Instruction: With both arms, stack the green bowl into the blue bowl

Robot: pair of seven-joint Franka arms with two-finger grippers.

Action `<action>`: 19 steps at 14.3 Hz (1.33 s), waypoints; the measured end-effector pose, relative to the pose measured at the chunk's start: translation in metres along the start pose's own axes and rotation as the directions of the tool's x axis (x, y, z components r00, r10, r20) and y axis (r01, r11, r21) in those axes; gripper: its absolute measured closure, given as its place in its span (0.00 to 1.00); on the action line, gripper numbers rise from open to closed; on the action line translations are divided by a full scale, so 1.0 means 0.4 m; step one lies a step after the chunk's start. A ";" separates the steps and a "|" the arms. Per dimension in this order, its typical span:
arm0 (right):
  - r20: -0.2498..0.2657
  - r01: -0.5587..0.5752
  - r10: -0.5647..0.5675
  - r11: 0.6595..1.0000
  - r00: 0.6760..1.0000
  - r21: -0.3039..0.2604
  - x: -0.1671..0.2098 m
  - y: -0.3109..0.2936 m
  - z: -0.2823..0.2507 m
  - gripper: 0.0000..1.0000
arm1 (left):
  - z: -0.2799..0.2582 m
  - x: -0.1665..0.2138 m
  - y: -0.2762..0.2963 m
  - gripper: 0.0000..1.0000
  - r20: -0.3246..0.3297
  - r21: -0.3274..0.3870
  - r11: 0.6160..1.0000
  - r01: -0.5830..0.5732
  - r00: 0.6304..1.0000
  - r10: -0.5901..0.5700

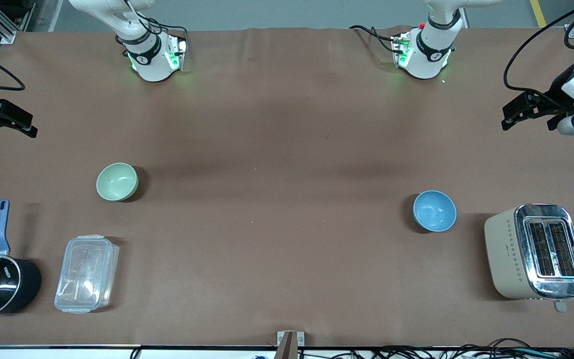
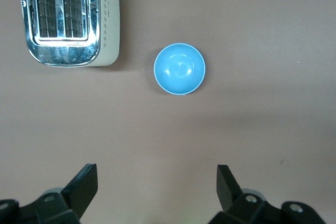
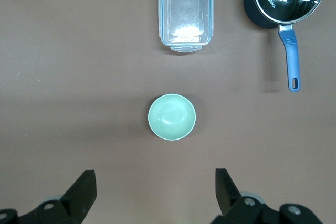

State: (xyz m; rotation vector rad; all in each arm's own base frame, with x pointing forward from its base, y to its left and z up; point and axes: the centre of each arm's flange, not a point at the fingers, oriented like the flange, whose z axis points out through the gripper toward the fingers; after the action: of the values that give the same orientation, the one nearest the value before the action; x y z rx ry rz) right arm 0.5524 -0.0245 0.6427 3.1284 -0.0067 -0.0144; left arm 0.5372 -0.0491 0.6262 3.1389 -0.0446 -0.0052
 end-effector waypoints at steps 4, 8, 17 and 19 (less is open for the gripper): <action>0.000 0.000 0.000 1.000 1.000 0.000 0.000 0.000 0.000 0.00 | 0.003 -0.005 -0.002 0.00 0.022 -0.010 1.000 0.003 1.000 -0.003; 0.022 0.044 -0.044 0.999 0.999 0.000 0.015 -0.001 0.029 0.00 | 0.102 0.031 -0.023 0.00 0.097 -0.021 1.000 0.022 0.995 -0.020; 0.073 0.117 -0.117 0.993 0.990 0.001 0.033 0.214 0.556 0.00 | 0.699 0.140 -0.048 0.00 0.041 0.008 1.000 0.021 0.999 -0.022; 0.049 0.114 -0.113 0.994 0.992 -0.003 -0.023 0.264 0.693 0.00 | 0.784 0.159 -0.048 0.00 0.032 0.002 1.000 0.021 0.999 -0.021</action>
State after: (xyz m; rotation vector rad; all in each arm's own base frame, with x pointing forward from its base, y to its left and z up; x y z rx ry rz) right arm 0.5402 -0.1336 0.3669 3.1175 0.1705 -0.0913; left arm 0.6002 -0.0323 0.3122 3.1413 -0.0111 -0.0553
